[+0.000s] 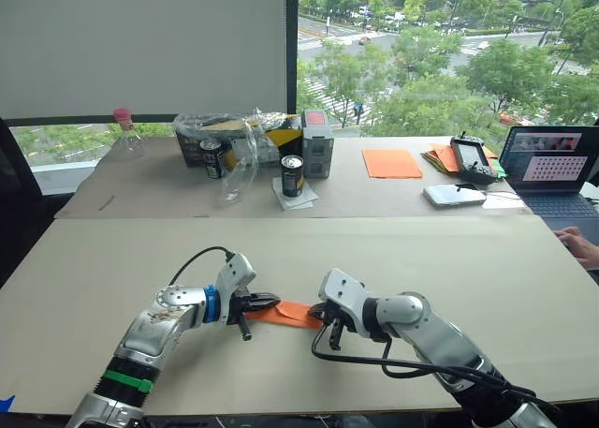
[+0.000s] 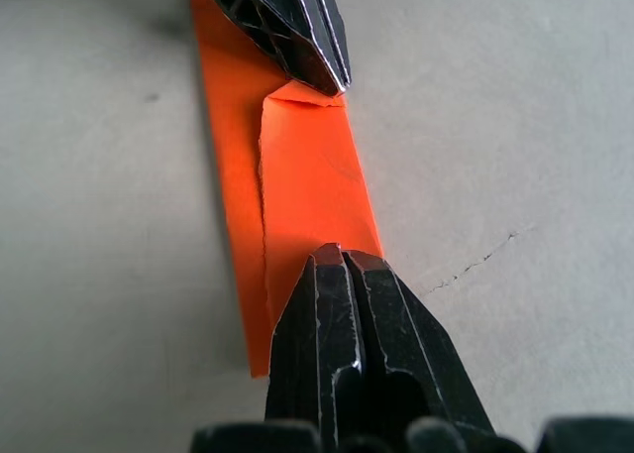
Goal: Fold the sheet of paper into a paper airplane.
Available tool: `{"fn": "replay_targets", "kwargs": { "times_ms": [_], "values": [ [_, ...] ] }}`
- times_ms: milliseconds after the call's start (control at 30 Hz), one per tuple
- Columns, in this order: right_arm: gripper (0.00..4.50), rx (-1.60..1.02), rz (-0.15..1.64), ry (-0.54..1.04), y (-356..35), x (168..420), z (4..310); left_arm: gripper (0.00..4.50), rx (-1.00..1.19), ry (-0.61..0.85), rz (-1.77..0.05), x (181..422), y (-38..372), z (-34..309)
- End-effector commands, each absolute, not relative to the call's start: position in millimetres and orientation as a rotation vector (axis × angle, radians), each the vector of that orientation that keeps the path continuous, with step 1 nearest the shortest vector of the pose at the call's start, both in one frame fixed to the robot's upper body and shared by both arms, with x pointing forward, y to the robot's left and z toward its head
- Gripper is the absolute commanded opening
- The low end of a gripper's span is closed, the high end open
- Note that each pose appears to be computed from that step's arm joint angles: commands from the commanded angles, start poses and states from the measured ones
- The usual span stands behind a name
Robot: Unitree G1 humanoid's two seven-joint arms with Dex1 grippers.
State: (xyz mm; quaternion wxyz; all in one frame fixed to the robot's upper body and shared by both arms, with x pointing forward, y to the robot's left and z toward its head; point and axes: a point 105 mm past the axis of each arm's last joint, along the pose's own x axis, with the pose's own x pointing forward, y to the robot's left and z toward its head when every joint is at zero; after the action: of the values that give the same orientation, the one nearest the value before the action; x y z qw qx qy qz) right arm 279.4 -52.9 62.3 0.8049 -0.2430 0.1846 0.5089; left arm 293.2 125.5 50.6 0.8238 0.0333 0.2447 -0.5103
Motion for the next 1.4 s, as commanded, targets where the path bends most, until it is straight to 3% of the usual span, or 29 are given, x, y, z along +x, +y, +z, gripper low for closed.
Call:
{"fn": "replay_targets", "kwargs": {
  "times_ms": [33, 233, 400, 667, 967, 1100, 1400],
  "values": [
    [0.02, -0.535, 1.034, 0.568, -70, 277, 26, 0.00, -0.005, 0.772, -0.999, 268, 145, -5],
    [0.02, -0.529, 0.999, 0.504, -70, 288, 38, 0.00, -0.174, 0.362, -1.044, 305, 133, 77],
    [0.02, -0.484, 1.041, 0.386, -66, 295, 76, 0.00, -0.146, 0.221, -1.149, 295, 145, 123],
    [0.02, -0.479, 1.198, 0.269, -58, 284, 126, 0.00, 0.071, 0.210, -1.210, 277, 170, 139],
    [0.02, -0.466, 1.371, 0.296, -48, 257, 160, 0.00, 0.162, 0.319, -1.310, 246, 174, 137],
    [0.02, -0.456, 1.419, 0.374, -45, 246, 154, 0.00, 0.172, 0.342, -1.341, 238, 169, 135],
    [0.02, -0.473, 1.367, 0.436, -46, 257, 130, 0.00, 0.176, 0.323, -1.374, 226, 162, 138]
  ]
}}
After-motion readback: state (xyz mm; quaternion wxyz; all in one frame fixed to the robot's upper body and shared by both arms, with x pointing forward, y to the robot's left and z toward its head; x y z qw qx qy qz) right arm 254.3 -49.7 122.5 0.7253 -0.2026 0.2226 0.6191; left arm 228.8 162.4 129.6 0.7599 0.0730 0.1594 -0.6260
